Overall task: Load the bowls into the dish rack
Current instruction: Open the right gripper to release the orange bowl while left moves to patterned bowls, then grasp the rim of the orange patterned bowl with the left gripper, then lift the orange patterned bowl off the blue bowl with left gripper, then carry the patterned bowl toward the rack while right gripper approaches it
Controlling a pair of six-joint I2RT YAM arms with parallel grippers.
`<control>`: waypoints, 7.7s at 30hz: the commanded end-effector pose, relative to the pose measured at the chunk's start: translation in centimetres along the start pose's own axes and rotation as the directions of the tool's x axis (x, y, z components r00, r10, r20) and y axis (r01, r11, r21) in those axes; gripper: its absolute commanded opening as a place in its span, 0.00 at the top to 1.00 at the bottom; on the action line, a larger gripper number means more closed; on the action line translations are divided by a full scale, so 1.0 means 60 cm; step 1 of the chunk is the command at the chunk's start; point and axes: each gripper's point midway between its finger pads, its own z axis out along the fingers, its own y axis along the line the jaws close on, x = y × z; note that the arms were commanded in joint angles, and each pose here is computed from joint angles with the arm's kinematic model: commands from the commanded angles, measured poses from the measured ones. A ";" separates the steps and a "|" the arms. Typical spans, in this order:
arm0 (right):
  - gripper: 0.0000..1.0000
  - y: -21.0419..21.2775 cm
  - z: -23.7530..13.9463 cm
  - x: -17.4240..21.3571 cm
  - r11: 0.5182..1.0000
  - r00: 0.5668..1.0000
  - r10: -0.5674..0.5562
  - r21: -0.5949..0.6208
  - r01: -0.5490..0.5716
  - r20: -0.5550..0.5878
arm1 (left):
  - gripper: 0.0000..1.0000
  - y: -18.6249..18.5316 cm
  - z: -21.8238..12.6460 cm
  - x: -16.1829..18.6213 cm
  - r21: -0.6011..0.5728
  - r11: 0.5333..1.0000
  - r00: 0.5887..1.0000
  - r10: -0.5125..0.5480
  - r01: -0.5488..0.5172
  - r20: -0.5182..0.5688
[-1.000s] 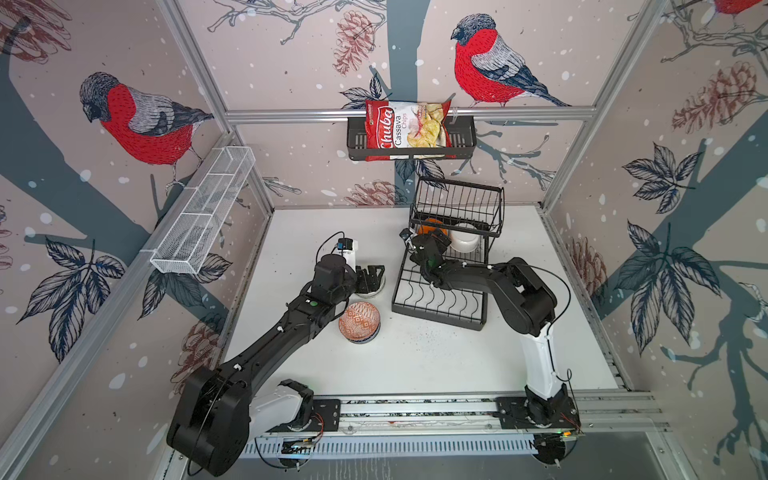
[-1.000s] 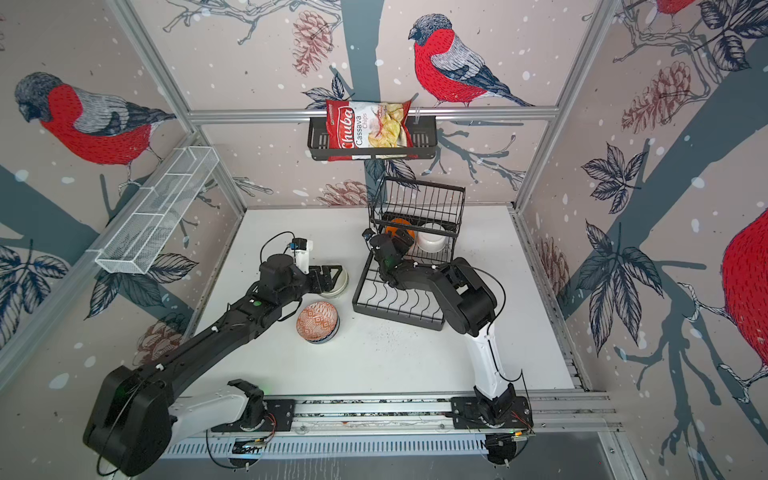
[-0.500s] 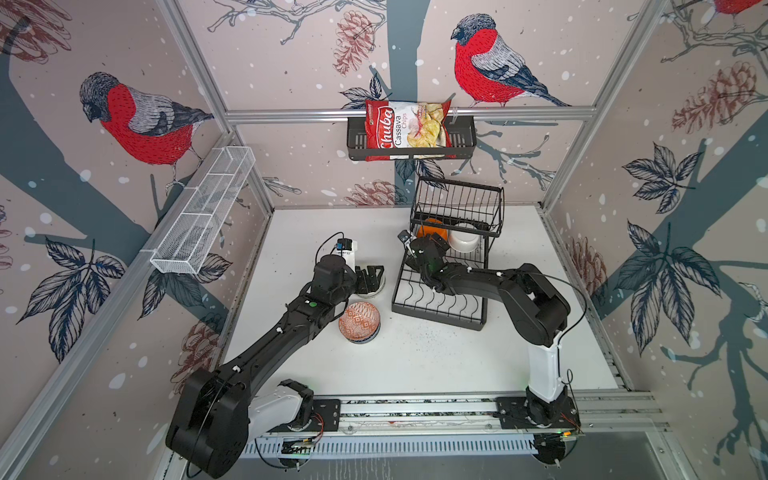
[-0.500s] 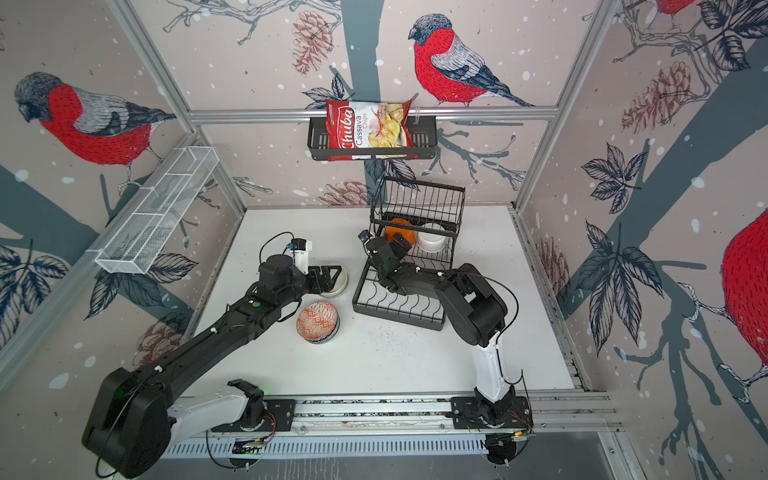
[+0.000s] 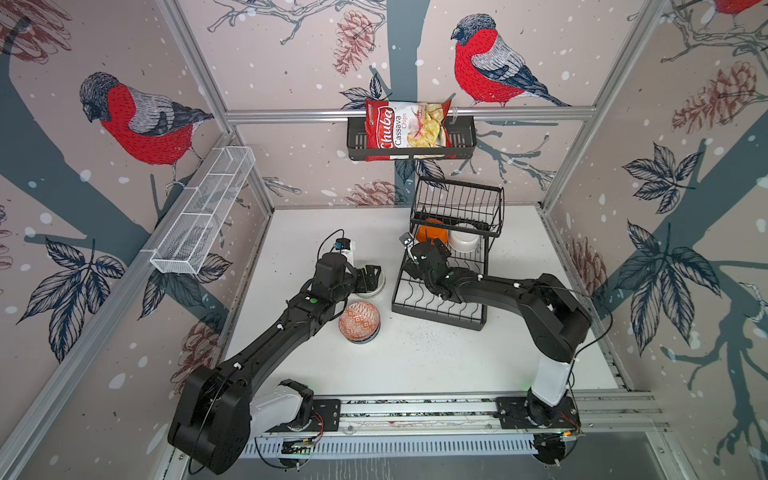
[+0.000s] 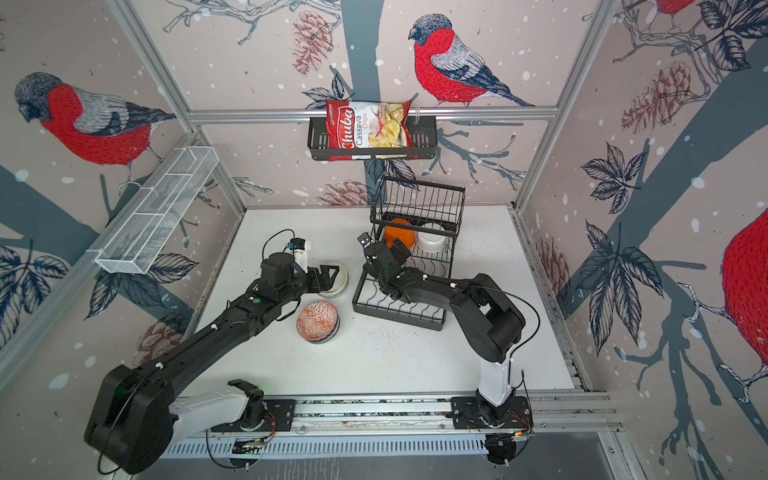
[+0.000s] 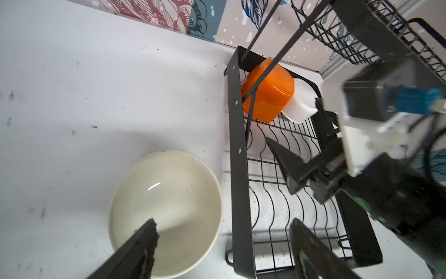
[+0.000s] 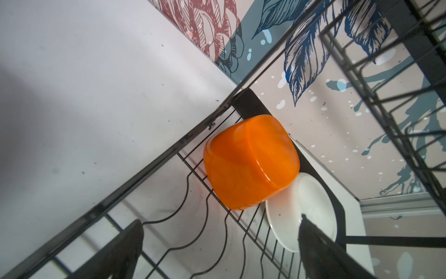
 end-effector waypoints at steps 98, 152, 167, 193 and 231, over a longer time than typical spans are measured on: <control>0.08 0.029 -0.120 -0.010 0.851 0.903 0.419 -0.305 -0.428 -0.097 | 0.97 0.113 -0.108 0.196 -0.464 0.879 0.836 -0.334 0.110 -0.435; 0.08 -0.010 -0.174 -0.044 0.689 0.836 0.533 -0.506 -0.519 -0.131 | 1.00 -0.018 -0.098 0.043 -0.069 0.987 0.954 -0.156 0.143 -0.255; 0.08 -0.065 -0.221 -0.064 0.572 0.770 0.626 -0.600 -0.560 -0.121 | 1.00 -0.100 -0.024 -0.032 0.168 0.975 0.974 -0.111 0.146 -0.197; 0.00 -0.103 -0.285 -0.052 0.394 0.697 0.700 -0.728 -0.560 -0.157 | 1.00 -0.183 0.046 -0.070 0.405 0.902 0.978 -0.074 0.149 -0.194; 0.48 -0.063 -0.192 0.010 0.679 0.735 0.620 -0.282 -0.678 -0.276 | 1.00 -0.139 0.117 0.013 0.076 0.997 0.964 0.038 -0.018 -0.262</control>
